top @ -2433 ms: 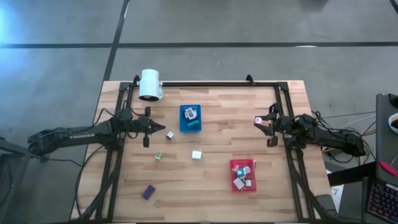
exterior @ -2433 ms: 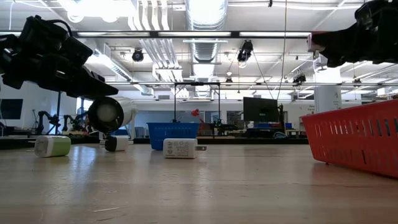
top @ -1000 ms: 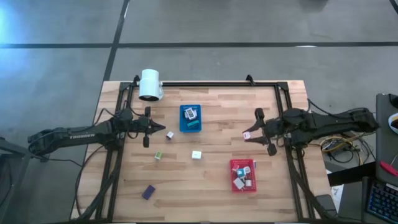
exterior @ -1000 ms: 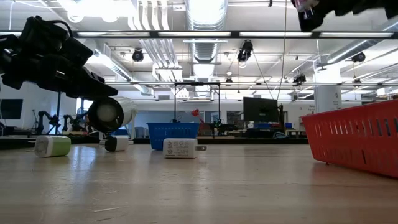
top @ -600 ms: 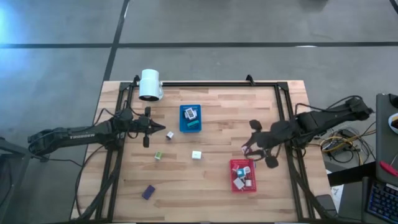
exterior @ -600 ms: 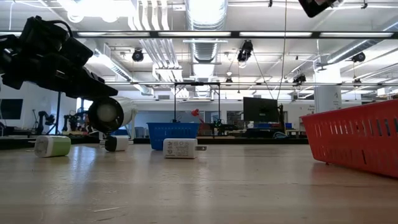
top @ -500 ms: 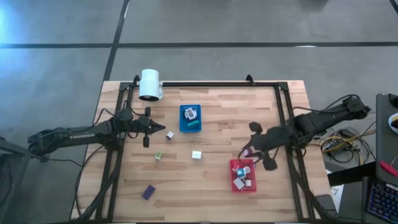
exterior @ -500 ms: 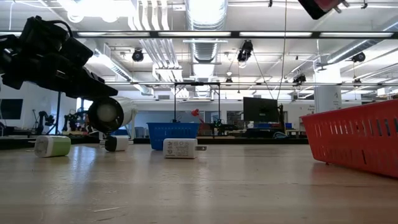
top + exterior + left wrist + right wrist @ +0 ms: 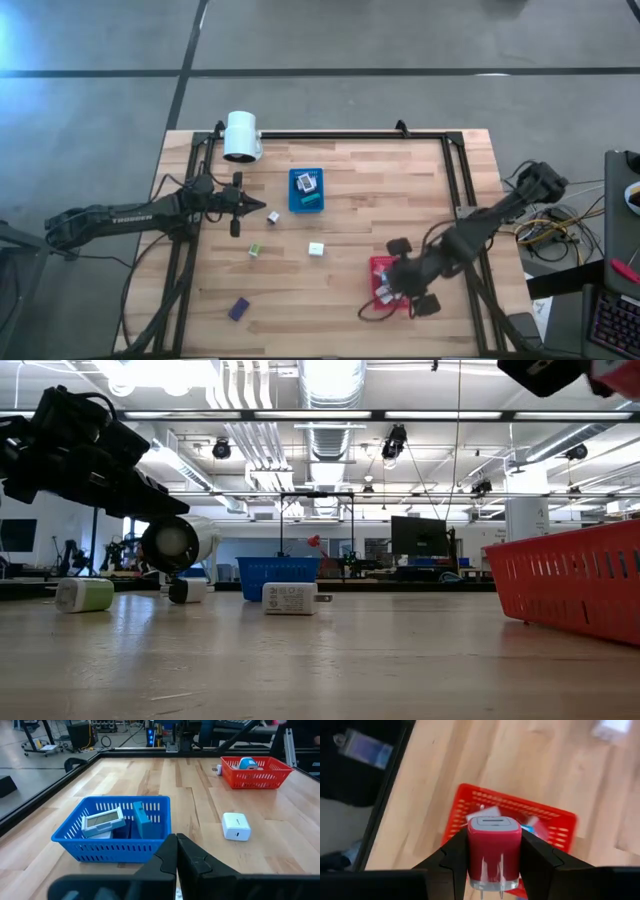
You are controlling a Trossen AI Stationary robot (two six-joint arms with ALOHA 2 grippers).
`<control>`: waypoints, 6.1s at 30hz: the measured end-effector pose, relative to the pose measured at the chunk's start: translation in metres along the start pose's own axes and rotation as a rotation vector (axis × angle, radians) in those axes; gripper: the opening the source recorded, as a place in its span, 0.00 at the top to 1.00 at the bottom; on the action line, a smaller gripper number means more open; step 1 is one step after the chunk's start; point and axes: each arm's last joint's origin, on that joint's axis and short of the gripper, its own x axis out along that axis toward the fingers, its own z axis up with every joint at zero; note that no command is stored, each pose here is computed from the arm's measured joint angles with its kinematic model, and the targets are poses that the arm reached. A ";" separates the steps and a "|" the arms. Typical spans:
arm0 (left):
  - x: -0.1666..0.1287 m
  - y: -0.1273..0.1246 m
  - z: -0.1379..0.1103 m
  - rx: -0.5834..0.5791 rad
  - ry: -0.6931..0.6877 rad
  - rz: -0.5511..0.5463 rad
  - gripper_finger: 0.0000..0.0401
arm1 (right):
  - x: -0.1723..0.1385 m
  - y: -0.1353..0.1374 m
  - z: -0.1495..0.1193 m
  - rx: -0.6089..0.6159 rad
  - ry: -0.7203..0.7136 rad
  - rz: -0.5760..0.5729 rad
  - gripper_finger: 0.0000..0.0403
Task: Pick & Place Office items
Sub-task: Put the pink charger adapter into the red bin, then put the white charger adapter into the red bin
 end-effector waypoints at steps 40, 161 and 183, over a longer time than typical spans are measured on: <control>-0.014 0.000 0.067 -0.175 -0.237 -0.111 0.99 | 0.079 0.000 0.010 0.053 0.275 -0.046 0.68; -0.009 -0.001 0.042 -0.064 -0.158 -0.081 0.99 | 0.011 -0.159 -0.186 0.158 -1.062 -0.513 0.98; -0.009 0.002 0.043 -0.163 -0.155 0.000 0.99 | 0.012 -0.159 -0.186 0.178 -1.066 -0.500 0.98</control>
